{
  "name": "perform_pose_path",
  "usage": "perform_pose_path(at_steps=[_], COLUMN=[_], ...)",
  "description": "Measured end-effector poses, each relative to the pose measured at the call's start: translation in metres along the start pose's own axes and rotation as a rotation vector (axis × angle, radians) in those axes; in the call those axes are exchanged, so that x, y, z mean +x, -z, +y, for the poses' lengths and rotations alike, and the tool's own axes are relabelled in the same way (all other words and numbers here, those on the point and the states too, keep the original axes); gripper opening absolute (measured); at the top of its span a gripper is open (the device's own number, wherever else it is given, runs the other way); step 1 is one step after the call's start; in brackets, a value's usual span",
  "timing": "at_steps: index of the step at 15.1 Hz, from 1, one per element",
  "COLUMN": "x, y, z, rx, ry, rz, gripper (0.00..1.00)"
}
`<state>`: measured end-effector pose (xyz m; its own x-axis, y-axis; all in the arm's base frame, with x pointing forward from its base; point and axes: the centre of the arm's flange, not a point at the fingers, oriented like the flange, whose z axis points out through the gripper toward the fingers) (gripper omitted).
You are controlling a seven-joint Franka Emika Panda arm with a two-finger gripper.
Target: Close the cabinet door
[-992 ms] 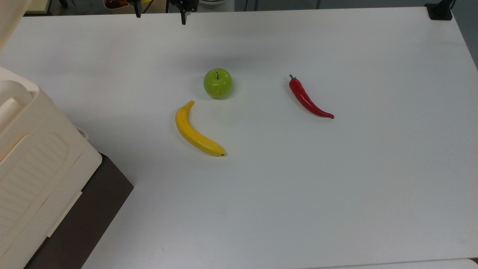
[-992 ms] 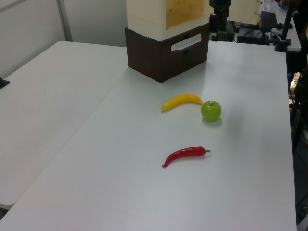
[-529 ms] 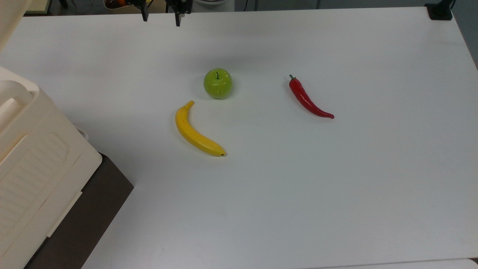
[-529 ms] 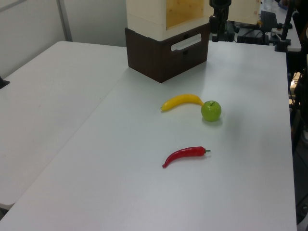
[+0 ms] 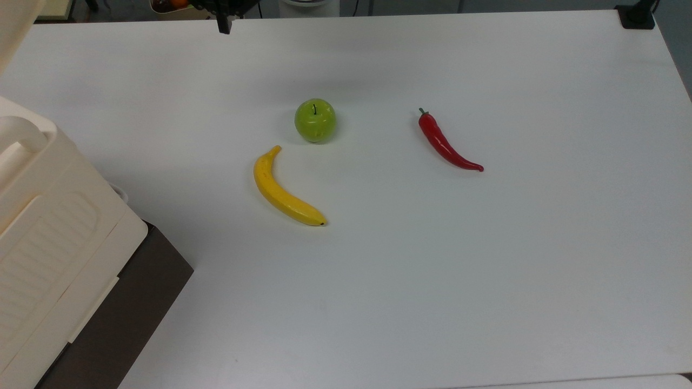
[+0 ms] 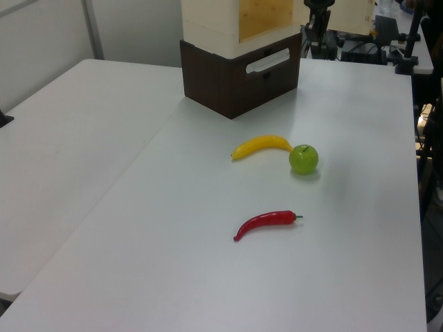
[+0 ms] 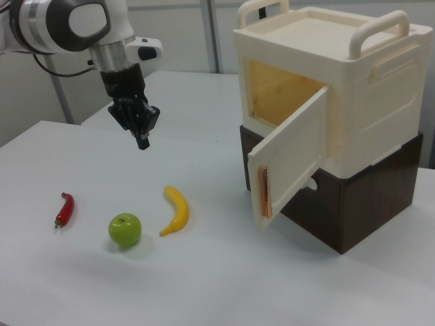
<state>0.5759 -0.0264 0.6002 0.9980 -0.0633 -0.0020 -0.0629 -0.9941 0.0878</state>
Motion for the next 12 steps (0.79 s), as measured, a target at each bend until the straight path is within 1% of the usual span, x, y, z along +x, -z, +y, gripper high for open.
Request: perform_pose_path(at_steps=[2, 5, 10, 12], x=[-0.001, -0.003, -0.012, -0.018], y=[0.003, 0.013, 0.053, 0.068], z=[0.012, 0.044, 0.111, 0.14], rx=[0.001, 0.001, -0.006, -0.015], ry=[-0.019, -0.074, -0.186, -0.213], rz=[0.006, 0.026, 0.11, 0.154], gripper=[0.01, 0.01, 0.01, 0.01])
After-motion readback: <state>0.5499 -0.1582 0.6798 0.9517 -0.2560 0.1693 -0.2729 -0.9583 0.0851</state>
